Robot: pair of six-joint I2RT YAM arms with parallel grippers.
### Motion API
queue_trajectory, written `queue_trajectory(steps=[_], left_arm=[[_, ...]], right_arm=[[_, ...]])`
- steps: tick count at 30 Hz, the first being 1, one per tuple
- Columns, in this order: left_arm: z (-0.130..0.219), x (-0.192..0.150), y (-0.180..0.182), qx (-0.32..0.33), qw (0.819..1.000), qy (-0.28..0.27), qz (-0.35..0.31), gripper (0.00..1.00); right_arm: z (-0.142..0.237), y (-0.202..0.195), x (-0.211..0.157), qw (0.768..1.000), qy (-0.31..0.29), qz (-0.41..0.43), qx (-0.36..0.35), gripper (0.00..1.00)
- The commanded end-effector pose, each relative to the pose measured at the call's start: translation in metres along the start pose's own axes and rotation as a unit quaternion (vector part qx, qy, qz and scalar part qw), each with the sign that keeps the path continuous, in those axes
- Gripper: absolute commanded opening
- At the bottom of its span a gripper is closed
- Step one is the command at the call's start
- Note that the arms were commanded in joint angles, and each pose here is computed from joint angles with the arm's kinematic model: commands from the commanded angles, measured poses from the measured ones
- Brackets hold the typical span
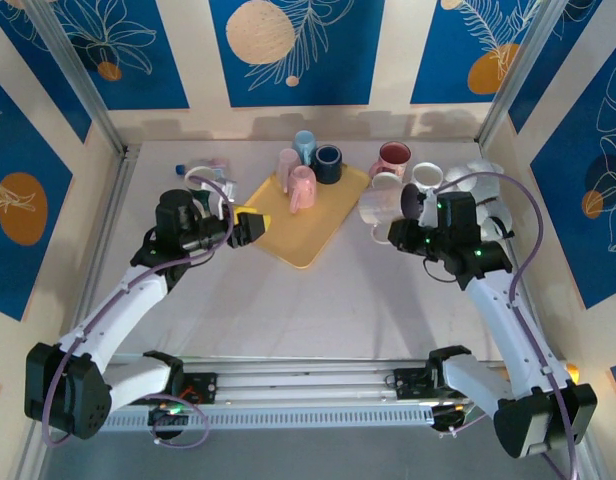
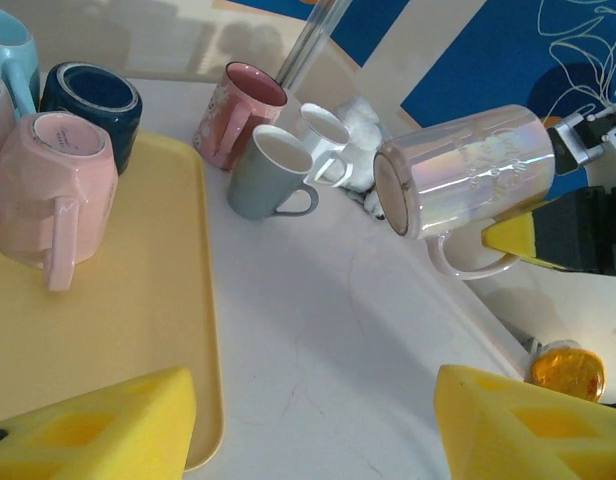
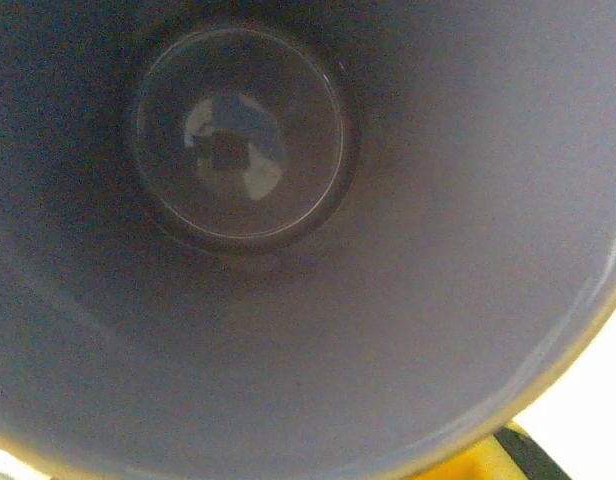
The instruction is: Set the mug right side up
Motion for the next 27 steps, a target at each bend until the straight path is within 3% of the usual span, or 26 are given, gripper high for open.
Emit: queue_trajectory(steps=[1,7,27], left_arm=[[0.002,-0.002,0.001,-0.007,0.999,0.005,-0.034,0.65],[0.000,-0.005,0.007,0.012,0.998,0.006,-0.055,0.65],[-0.006,-0.016,0.020,0.030,0.998,0.030,-0.052,0.64]], right_arm=[[0.016,-0.004,0.013,0.996,-0.052,0.049,-0.056,0.00],[0.001,-0.033,0.014,0.976,-0.034,0.068,-0.203,0.00],[-0.069,-0.069,0.023,0.951,-0.008,0.093,-0.294,0.00]])
Point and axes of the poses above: each hand's point on the last joint's axis, 136 mm out from that joint toward the fingers, its own z axis back along the fingers, its own y axis along the line the jaws close on, x = y × z, the point moved 9 cm from there along z, back along the fingers, and after that the axes turned 7 degrees about z, right-handed, at the moved point
